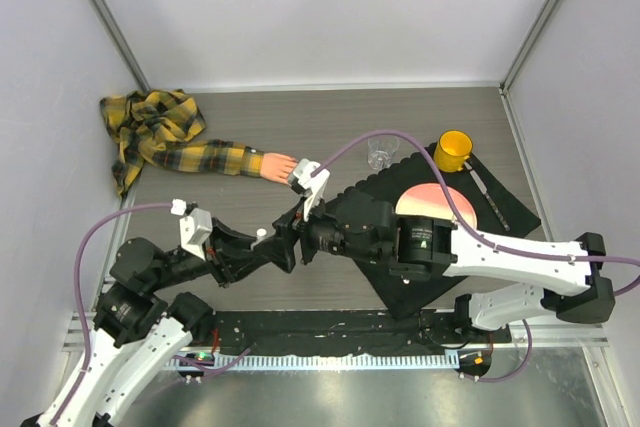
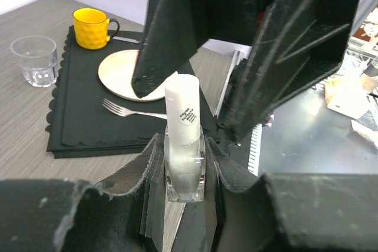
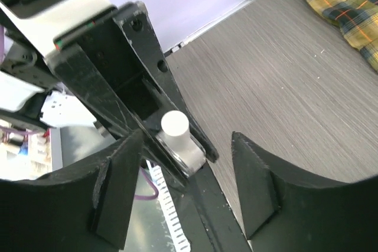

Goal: Paint the nails

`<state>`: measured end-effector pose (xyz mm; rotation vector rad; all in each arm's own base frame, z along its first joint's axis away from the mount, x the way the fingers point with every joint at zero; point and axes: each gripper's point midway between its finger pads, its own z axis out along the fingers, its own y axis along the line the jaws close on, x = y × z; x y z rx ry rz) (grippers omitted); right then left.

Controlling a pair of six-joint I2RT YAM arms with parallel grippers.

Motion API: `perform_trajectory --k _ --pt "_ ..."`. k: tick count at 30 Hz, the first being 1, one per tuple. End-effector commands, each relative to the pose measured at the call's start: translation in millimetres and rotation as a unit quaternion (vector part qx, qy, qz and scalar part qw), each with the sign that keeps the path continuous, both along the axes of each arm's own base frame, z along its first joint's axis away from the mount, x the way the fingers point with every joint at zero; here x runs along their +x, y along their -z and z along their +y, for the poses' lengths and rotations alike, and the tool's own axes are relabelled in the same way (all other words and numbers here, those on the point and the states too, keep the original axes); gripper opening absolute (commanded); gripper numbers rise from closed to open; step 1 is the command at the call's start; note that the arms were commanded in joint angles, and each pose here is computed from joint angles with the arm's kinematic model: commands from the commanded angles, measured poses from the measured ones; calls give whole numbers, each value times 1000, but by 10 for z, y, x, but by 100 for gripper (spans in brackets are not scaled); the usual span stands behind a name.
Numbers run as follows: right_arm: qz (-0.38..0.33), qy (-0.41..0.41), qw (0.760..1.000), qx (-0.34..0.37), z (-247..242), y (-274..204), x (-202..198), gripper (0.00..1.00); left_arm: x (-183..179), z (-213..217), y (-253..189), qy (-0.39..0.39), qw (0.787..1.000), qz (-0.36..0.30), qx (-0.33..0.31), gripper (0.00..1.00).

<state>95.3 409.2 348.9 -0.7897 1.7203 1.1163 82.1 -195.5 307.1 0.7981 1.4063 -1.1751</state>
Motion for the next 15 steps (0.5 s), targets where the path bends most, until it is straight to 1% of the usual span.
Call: perform_trajectory --k 1,2,4,7,8,9,11,12,14,15 --pt "5 40 999 26 102 -251 78 61 50 29 -193 -18 999 -28 -10 0" --pt "5 42 999 17 122 -222 63 55 56 31 -184 -20 999 -25 -9 0" --pt "0 44 999 11 177 -215 66 52 52 37 -199 -21 999 -29 -11 0" --pt "-7 54 999 2 219 -170 101 43 46 38 -200 -20 999 -29 -12 0" --pt "-9 58 998 -2 218 -153 115 30 47 37 -194 -20 999 -29 -11 0" --pt "-11 60 998 -4 219 -155 127 26 46 38 -200 -20 999 -29 -12 0" --pt "-18 62 998 -17 212 -87 145 16 40 39 -206 -19 999 -30 -13 0" --pt "-24 63 998 -22 198 -66 153 0 38 36 -200 -18 999 -29 -12 0" --pt "-52 21 998 -38 160 65 134 0 -17 23 -212 -3 999 -32 -15 0" --pt "-37 -116 992 -22 207 120 -130 0 -44 13 -212 6 999 -34 -16 0"
